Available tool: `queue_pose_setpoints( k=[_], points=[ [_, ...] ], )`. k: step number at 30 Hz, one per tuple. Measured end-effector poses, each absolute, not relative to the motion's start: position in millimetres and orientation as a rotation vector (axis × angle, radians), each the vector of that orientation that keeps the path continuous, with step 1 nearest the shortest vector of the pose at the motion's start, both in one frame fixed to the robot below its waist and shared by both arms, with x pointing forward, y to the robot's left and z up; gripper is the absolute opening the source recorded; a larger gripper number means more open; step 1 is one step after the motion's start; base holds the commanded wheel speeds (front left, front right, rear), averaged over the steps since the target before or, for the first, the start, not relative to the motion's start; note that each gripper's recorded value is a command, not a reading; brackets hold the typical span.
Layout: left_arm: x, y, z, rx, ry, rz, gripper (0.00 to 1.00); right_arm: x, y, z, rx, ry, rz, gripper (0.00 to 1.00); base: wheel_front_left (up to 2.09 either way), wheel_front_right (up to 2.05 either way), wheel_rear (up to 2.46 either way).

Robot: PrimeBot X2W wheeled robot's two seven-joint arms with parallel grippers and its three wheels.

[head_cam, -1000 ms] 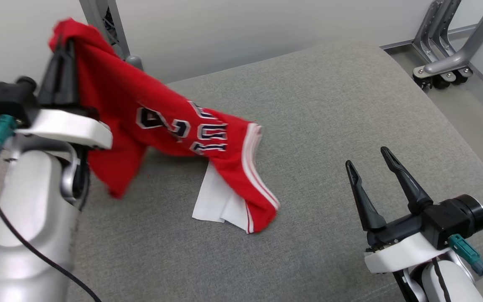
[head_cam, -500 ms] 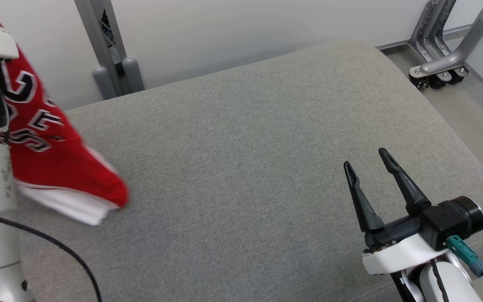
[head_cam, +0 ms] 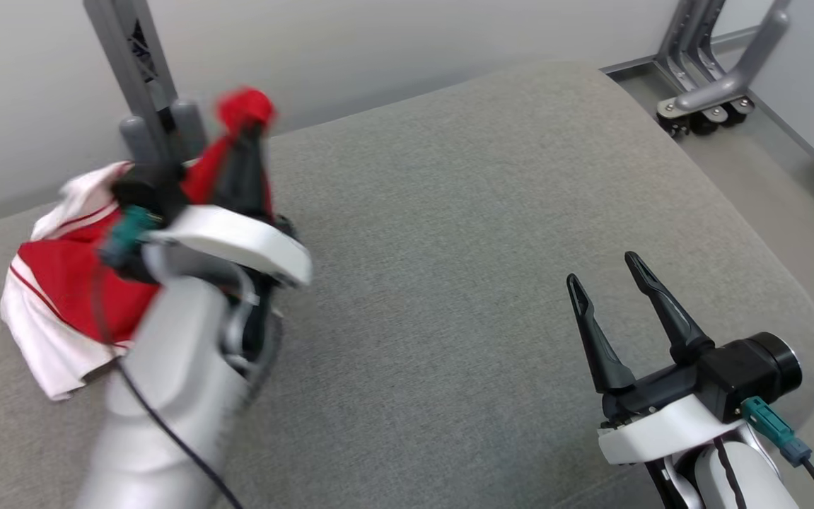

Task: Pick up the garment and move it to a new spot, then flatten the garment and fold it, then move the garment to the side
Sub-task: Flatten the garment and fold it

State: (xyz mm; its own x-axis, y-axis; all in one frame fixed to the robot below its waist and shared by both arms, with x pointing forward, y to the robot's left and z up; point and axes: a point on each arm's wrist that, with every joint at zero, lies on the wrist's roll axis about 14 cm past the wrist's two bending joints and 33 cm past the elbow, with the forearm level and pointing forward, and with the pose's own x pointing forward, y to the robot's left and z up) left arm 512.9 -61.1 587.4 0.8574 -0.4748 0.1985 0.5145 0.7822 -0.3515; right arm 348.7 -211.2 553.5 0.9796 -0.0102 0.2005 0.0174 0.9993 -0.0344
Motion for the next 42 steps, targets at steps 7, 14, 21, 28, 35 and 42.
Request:
queue_pose_setpoints(
  k=[7,14,21,28,35,42],
  points=[
    [456.2,-146.9,542.0,-0.441,0.112,-0.729,0.00,345.6,-224.2,556.8,-0.042,-0.204,-0.059,1.00,0.00,0.00,0.00],
    [412.0,-210.7,520.6,-0.388,0.205,-0.939,0.00,337.6,-245.0,552.1,-0.047,-0.178,-0.133,1.00,0.00,0.00,0.00],
    [362.2,-245.7,510.5,-0.388,0.268,-1.128,0.00,330.3,-260.6,544.6,-0.040,-0.148,-0.190,1.00,0.00,0.00,0.00],
    [330.8,-252.7,504.6,-0.331,0.286,-1.229,1.00,327.9,-264.9,546.5,-0.039,-0.155,-0.203,1.00,0.00,0.00,0.00],
    [345.6,-242.2,518.5,-0.327,0.240,-1.180,1.00,331.9,-259.5,550.2,-0.057,-0.169,-0.179,1.00,0.00,0.00,0.00],
    [411.5,-195.9,568.2,-0.275,0.005,-0.950,1.00,340.1,-246.1,558.3,-0.085,-0.201,-0.117,1.00,0.00,0.00,0.00]
  ],
)
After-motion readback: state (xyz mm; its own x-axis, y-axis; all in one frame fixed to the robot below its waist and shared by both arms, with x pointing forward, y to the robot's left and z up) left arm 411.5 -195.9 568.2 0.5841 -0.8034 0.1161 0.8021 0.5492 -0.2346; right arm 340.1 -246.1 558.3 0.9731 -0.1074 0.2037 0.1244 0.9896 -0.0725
